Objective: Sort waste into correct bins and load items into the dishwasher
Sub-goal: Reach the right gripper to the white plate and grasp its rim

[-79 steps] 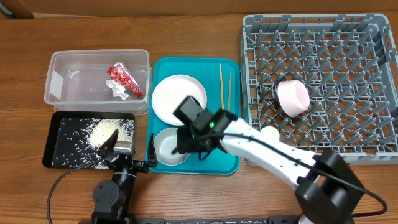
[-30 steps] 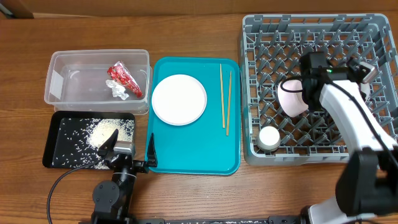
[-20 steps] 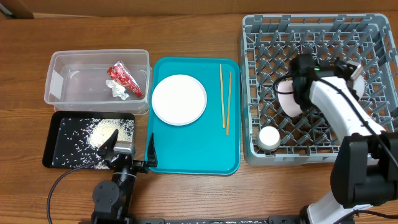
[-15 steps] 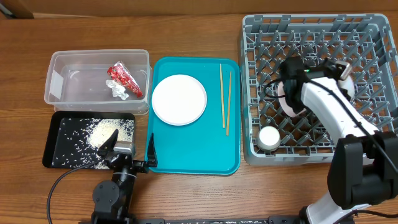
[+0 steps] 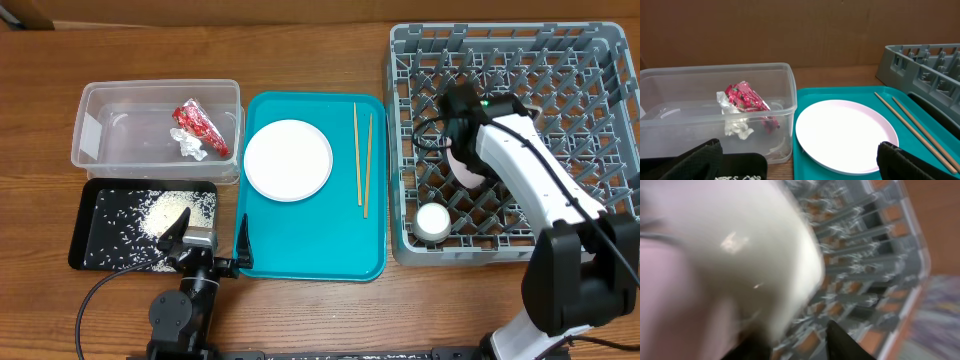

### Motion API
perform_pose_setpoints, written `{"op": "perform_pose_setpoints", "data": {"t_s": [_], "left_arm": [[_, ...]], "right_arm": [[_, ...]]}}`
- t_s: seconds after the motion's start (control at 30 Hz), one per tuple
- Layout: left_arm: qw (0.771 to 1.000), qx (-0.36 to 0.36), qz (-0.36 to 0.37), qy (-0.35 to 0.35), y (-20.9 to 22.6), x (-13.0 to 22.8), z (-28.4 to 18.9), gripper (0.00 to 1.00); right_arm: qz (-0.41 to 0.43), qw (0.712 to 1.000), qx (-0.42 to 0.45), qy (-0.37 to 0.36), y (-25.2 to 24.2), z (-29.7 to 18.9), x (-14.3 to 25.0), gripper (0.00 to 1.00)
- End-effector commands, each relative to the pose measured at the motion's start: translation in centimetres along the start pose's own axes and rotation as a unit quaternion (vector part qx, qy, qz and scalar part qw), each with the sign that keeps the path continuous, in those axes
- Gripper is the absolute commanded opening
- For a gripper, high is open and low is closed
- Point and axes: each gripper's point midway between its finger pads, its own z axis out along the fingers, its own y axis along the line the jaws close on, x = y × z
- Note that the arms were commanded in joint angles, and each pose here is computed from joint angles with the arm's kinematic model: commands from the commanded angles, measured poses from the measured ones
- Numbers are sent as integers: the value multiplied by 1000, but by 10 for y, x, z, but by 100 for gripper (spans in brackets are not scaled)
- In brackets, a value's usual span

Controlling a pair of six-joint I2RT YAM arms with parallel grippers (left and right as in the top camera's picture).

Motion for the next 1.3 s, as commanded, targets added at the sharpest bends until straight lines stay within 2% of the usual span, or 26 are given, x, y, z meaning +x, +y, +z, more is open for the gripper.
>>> {"op": "perform_pose_setpoints", "data": {"t_s": [0.0,0.1,0.23,0.33,0.43,0.5,0.57,0.63,0.83,0.87,0.93,1.0,1.03,1.17,1.27], "left_arm": [[1000,1,-5,1,0,2,0,100],[1000,1,-5,1,0,2,0,100],[1000,1,-5,1,0,2,0,100],[1000,1,-5,1,0,2,0,100],[1000,1,-5,1,0,2,0,100],[1000,1,-5,1,0,2,0,100],[1000,1,-5,1,0,2,0,100],[1000,1,-5,1,0,2,0,100],[1000,1,-5,1,0,2,0,100],[1000,1,-5,1,0,2,0,100],[1000,1,-5,1,0,2,0,100],[1000,1,-5,1,0,2,0,100],[1000,1,-5,1,0,2,0,100],[1000,1,-5,1,0,2,0,100],[1000,1,-5,1,0,2,0,100]], "right_arm": [[28,984,-176,-2,31,-77,-5,53],[-37,946,-323,-5,70,-135,7,59],[-134,864,-485,17,128,-203,49,60],[-177,834,-522,21,161,-227,80,60],[-208,822,-530,16,194,-232,106,58],[-202,834,-514,22,216,-222,120,54],[-156,869,-468,46,230,-196,127,52],[-113,890,-434,79,243,-173,135,52],[-118,886,-428,131,290,-138,164,46],[-118,886,-426,141,294,-134,169,42],[-121,888,-416,153,297,-126,177,21],[-124,892,-405,156,294,-121,179,6],[-125,894,-401,157,291,-121,179,4],[-112,915,-372,107,268,-127,153,4],[-86,932,-350,31,234,-145,112,4]]}}
